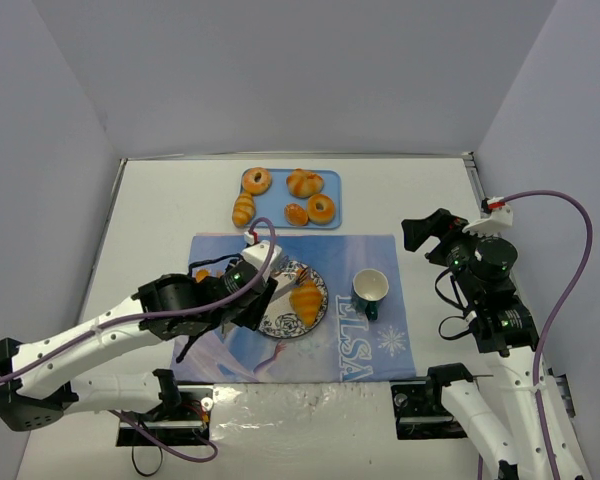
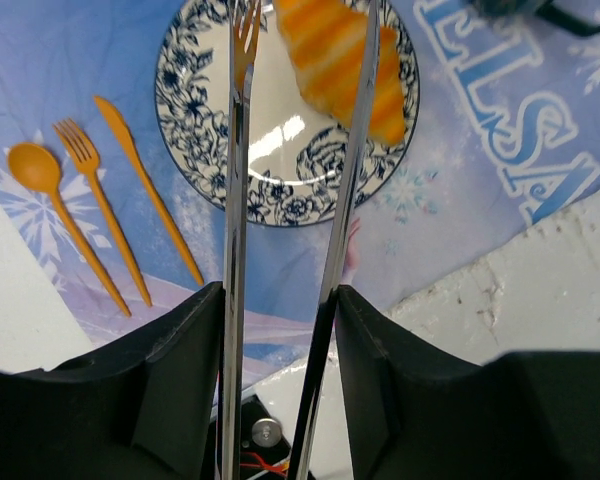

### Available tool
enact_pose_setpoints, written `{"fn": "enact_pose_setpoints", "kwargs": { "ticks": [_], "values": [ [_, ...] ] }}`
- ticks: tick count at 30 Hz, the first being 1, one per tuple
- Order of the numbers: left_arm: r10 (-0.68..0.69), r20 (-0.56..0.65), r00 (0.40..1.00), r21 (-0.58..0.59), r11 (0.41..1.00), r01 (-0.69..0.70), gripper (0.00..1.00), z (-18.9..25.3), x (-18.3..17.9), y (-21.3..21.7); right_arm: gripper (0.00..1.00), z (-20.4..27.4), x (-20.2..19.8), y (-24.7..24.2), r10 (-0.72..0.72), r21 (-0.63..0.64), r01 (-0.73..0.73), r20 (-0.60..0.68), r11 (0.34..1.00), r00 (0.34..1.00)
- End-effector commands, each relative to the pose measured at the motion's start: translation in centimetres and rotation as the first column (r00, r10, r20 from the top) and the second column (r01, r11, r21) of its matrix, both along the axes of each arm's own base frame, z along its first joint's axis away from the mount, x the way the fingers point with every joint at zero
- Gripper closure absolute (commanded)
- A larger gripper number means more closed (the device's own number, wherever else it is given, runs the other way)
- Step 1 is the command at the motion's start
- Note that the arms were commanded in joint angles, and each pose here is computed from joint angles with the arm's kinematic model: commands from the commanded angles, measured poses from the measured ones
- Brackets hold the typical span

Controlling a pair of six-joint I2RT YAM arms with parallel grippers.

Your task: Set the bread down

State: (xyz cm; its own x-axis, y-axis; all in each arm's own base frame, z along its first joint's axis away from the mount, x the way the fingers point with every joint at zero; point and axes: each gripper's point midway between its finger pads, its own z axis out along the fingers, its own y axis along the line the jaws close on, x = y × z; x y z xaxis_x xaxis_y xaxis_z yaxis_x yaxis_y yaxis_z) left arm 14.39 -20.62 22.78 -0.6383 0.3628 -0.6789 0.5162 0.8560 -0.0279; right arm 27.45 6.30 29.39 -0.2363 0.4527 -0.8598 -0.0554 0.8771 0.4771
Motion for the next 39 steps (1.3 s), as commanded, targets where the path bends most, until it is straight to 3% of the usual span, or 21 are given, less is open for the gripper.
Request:
{"fn": "enact_pose_setpoints", "kwargs": {
  "ticks": [1,4,8,17,24,26,31,39],
  "values": [
    [0.105,0.104,0.989,-0.03,0.994,-0.102,0.58,3.5,2.4,1.4,0.0,2.0,0.9,0.0,-0.005,0.002,0.005,0.08,1.0,0.997],
    [0.144,0.113,0.983,-0.048,0.989,-0.139,0.58,4.4,3.9,1.9,0.0,2.0,1.0,0.1,0.0,0.003,0.0,0.081,1.0,0.997],
    [0.258,0.133,0.957,-0.065,0.966,-0.251,0.58,5.9,8.7,4.8,0.0,2.4,1.0,0.2,0.006,0.004,-0.007,0.087,1.0,0.996],
    [0.581,0.158,0.798,-0.135,0.814,-0.566,0.58,7.4,20.2,13.1,0.0,3.1,1.1,0.7,0.032,0.012,-0.034,0.097,0.999,0.995],
    [0.754,0.113,0.648,-0.082,0.657,-0.75,0.58,3.4,27.0,20.5,0.0,3.7,1.1,1.3,0.062,0.024,-0.065,0.101,0.998,0.993],
    [0.773,0.095,0.628,-0.07,0.634,-0.77,0.59,1.6,28.8,21.8,0.0,3.7,1.2,1.4,0.064,0.023,-0.067,0.099,0.998,0.993],
    [0.835,0.055,0.548,-0.02,0.55,-0.835,0.59,-2.7,31.2,26.0,0.0,3.8,1.3,1.3,0.063,0.018,-0.065,0.096,0.998,0.993],
    [0.87,-0.046,0.492,0.07,0.494,-0.867,0.61,-10.2,33.3,28.0,0.0,3.0,1.4,1.2,0.06,0.011,-0.061,0.079,0.998,0.995]
  ]
}}
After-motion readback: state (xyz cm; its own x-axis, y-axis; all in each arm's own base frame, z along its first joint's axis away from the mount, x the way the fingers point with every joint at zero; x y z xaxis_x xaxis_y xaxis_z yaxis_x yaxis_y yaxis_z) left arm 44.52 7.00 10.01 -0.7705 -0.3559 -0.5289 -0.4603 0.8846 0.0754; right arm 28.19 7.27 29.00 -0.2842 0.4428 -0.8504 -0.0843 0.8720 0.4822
